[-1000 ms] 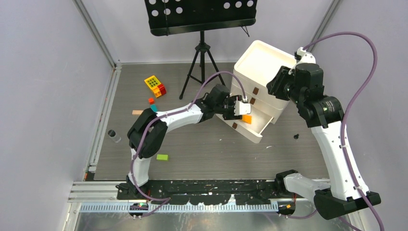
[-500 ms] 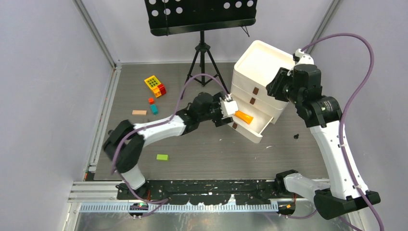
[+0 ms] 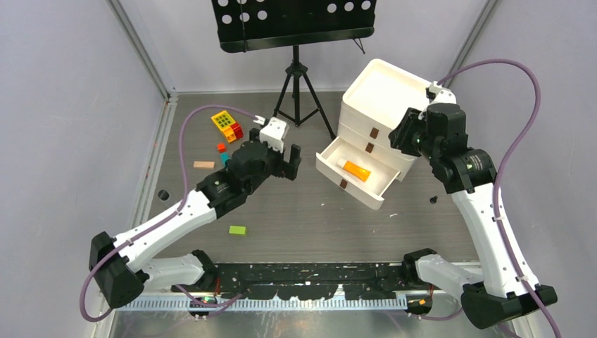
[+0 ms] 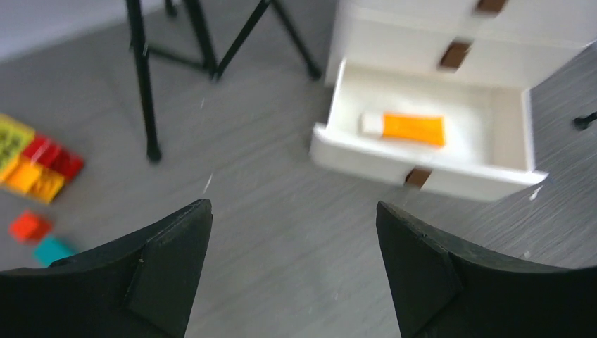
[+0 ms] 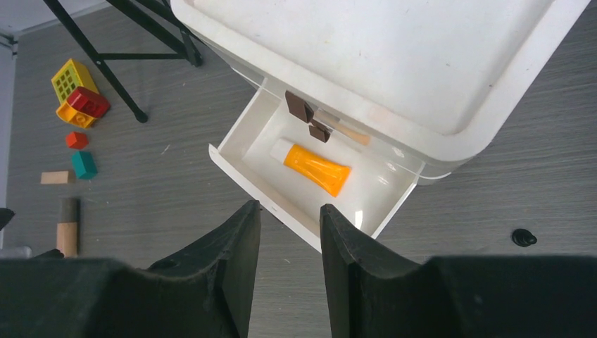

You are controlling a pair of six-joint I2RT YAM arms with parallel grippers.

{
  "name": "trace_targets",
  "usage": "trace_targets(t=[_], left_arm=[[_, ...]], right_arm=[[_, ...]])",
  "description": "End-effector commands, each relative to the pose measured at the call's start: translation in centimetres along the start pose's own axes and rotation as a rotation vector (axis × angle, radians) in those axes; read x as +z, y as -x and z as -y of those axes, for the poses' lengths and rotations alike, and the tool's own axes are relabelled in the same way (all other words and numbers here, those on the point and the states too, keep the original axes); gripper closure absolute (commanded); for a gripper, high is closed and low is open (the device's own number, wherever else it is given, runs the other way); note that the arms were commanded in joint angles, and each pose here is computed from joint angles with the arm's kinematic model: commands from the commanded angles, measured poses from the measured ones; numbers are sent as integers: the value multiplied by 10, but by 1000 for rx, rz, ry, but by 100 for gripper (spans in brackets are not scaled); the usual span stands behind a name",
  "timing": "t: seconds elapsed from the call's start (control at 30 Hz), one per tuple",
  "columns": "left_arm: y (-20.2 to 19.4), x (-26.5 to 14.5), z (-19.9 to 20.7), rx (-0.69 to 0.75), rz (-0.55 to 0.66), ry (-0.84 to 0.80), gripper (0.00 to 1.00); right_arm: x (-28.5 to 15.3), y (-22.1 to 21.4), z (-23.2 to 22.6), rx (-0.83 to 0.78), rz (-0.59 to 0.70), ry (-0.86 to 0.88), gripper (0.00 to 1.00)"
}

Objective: Organize the makeup
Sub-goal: Close the drawer in the storage box.

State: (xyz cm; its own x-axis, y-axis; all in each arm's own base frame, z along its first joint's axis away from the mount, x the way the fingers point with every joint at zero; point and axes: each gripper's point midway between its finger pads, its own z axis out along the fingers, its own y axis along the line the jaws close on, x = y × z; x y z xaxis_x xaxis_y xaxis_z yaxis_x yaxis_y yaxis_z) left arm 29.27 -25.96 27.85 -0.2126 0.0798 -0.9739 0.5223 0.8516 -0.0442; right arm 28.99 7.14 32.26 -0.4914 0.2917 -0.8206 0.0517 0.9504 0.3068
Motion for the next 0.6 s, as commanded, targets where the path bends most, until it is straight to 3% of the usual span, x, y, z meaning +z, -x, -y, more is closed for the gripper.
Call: trace_targets(t=[0.0,0.23,0.37,0.47,0.57], left_arm=[[-64,-40,-46,-102,-229,266,10],[-96,-81,-80,-232,-220,455,2],[-104,-100,-109,-291,-179,649,0],[-99,-92,-111,-290,-170,692,0],[-92,-68,-99,-224,-244,661,0]], right_arm=[[1,8,-4,-3,46,23,58],[15,2,-12,16,18,53,58],[24,3,-15,25,1,53,58],[30,6,-11,15,-3,18,58],[34,10,-12,14,-1,13,58]])
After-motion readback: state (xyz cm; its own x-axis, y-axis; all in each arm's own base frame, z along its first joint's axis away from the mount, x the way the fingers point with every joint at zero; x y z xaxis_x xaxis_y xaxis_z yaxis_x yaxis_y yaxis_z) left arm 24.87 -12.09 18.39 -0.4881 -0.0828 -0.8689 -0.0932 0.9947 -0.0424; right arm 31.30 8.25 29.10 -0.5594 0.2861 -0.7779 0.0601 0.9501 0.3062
